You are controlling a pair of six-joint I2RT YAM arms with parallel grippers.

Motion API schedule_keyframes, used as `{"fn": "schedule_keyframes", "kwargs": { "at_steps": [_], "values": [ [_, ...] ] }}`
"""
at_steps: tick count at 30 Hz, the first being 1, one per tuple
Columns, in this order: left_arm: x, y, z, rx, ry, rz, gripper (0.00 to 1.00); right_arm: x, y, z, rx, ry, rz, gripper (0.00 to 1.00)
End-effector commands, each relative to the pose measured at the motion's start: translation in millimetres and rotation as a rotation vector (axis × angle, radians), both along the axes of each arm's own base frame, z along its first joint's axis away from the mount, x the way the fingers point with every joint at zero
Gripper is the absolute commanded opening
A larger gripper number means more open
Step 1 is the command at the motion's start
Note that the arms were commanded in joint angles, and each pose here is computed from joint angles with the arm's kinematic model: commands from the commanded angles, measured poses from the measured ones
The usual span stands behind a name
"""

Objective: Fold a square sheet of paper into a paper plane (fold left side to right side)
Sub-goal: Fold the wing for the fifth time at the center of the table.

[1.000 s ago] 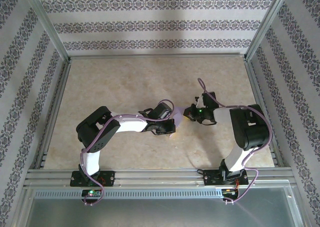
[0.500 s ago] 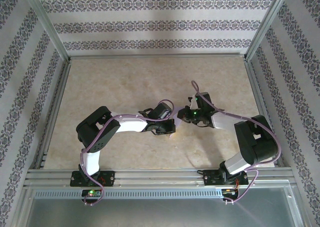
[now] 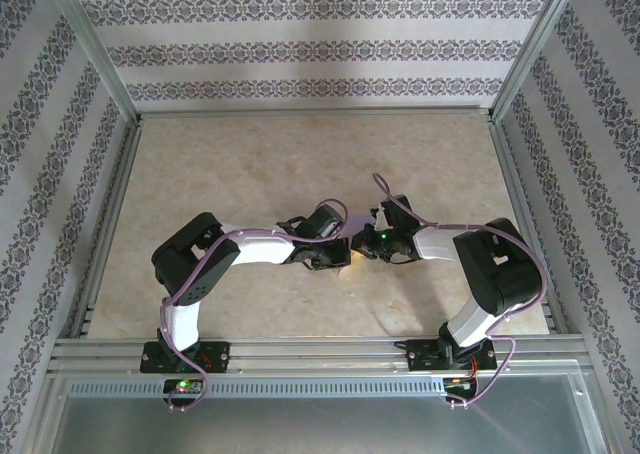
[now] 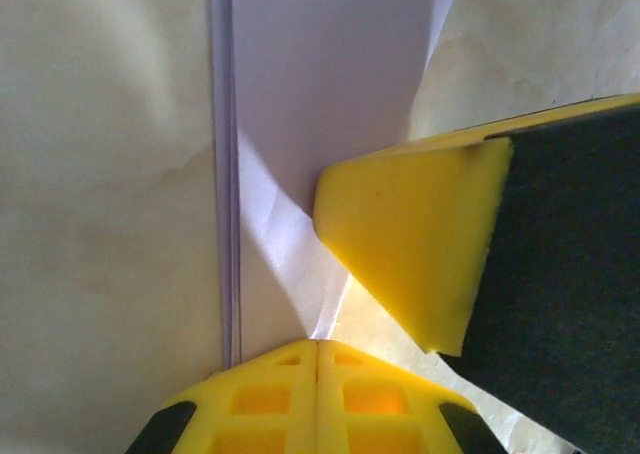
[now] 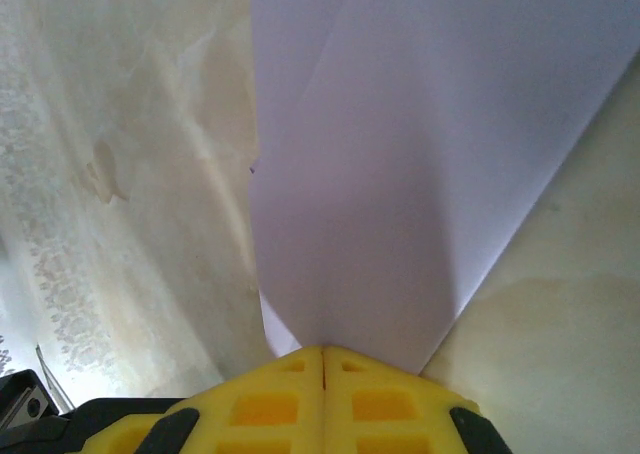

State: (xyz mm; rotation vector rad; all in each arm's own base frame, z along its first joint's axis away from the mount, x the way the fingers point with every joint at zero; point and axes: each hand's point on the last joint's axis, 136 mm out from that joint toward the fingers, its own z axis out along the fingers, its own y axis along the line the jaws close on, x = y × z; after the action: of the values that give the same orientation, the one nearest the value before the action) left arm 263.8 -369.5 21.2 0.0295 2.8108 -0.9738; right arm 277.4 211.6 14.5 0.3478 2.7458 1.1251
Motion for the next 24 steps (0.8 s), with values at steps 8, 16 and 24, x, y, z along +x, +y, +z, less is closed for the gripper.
{"fn": "schedule_keyframes", "kwargs": {
  "at_steps": [8,16,24],
  "values": [
    [-8.6,1.5,56.8,-0.076,-0.004,-0.051,0.06,-23.8,-11.4,-31.3,-0.093,0.086,0.019,0.00],
    [-24.7,4.7,40.3,-0.075,0.075,-0.072,0.05,-22.6,-10.7,-32.9,-0.100,0.093,0.027,0.00],
    [-25.0,3.3,23.2,-0.054,0.101,-0.084,0.05,-25.1,-11.5,-34.8,-0.113,0.100,0.039,0.00]
  ]
}}
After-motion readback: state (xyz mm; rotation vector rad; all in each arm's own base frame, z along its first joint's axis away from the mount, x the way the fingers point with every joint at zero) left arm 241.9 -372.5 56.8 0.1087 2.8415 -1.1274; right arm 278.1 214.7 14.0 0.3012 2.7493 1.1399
